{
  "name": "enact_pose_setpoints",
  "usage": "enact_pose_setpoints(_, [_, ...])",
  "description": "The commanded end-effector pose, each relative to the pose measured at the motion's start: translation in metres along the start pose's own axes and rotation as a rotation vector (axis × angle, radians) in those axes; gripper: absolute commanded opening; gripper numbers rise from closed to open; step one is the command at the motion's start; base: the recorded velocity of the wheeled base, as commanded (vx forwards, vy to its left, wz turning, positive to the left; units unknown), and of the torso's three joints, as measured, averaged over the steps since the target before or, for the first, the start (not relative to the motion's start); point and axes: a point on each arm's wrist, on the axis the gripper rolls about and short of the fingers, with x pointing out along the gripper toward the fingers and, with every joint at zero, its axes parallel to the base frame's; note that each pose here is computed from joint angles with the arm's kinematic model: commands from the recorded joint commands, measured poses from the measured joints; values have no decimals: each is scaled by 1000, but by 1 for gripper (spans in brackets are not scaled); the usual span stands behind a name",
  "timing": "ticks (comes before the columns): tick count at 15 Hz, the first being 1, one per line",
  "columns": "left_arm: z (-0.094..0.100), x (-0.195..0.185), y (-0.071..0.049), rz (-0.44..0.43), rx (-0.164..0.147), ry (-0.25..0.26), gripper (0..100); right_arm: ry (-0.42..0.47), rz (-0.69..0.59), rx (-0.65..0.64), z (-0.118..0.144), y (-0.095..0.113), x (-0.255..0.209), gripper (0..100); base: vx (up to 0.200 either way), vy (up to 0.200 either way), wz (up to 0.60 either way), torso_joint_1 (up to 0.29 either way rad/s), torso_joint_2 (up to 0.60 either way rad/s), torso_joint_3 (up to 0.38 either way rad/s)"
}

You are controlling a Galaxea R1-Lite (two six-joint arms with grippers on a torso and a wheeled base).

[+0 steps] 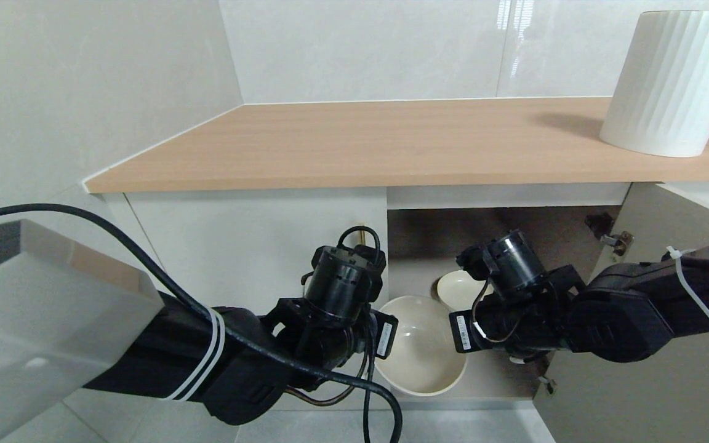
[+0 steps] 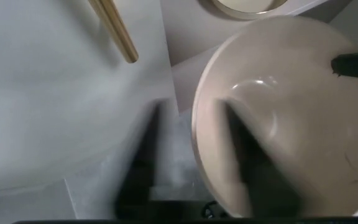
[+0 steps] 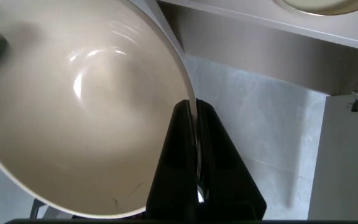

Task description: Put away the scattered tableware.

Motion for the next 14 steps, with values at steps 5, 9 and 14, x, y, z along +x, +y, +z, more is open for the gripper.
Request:
enact_pose_setpoints(5, [10, -13, 3, 13, -14, -45, 100, 15, -55, 83, 3, -21, 15, 0, 0, 0, 0, 0, 0, 0])
enact_pose_setpoints(9, [12, -16, 4, 16, -17, -55, 100, -18, -137, 191, 21, -63, 32, 0, 0, 0, 0, 0, 0, 0])
enact_pose_setpoints(14, [12, -17, 4, 15, -17, -56, 100, -110, -196, 280, 35, -86, 56, 0, 0, 0, 0, 0, 0, 0])
